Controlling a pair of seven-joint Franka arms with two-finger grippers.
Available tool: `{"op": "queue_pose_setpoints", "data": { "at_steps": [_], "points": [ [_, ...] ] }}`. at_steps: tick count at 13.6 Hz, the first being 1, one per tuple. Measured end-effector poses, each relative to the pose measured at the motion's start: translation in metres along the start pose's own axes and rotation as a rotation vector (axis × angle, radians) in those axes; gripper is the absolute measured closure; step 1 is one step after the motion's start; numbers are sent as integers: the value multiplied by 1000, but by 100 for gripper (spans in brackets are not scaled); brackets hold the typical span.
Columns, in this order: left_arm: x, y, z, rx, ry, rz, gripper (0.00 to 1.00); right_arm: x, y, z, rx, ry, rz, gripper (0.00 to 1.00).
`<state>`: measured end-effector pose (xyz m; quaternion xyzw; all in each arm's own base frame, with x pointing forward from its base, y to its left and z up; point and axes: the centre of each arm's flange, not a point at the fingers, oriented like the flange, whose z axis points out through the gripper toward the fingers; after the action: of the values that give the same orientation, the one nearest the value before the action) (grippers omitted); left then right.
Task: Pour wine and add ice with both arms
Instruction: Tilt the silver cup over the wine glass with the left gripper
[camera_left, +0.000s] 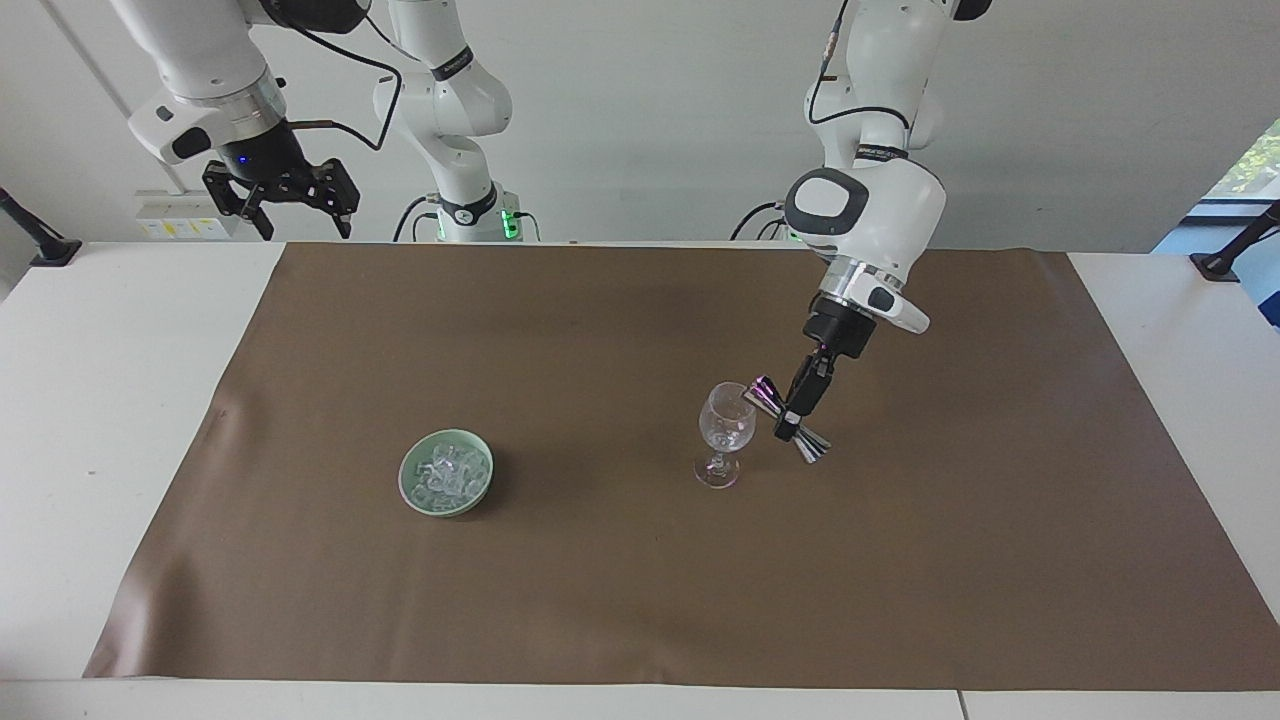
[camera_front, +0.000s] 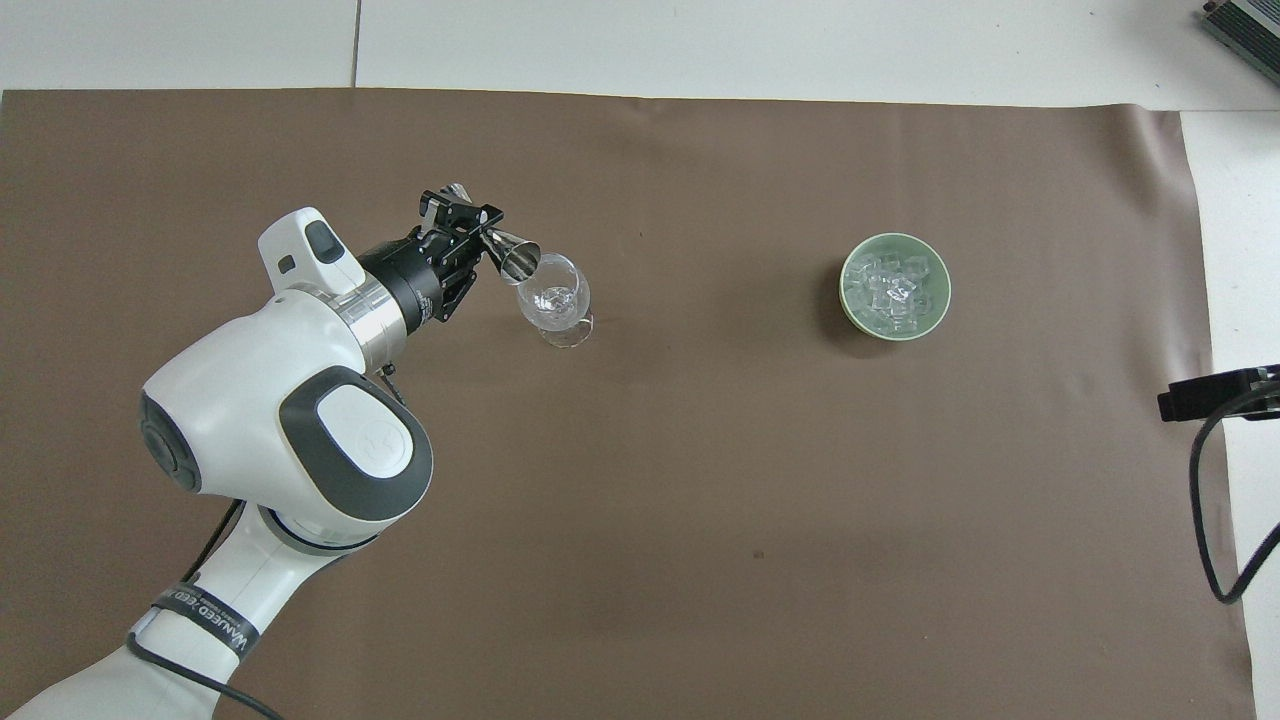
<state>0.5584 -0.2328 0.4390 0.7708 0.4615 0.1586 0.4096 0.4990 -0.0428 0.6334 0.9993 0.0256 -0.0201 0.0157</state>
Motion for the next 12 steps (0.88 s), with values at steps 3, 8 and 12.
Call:
{"op": "queue_pose_setpoints", "data": {
  "at_steps": [3, 8, 12],
  "points": [
    [-3, -5, 1, 5, 7, 15, 78, 0, 0, 0, 0, 0, 0, 0],
    [-4, -5, 1, 0, 18, 30, 78, 0, 0, 0, 0, 0, 0, 0],
    [-10, -4, 0, -10, 29, 45, 78, 0, 0, 0, 0, 0, 0, 0]
  ]
}}
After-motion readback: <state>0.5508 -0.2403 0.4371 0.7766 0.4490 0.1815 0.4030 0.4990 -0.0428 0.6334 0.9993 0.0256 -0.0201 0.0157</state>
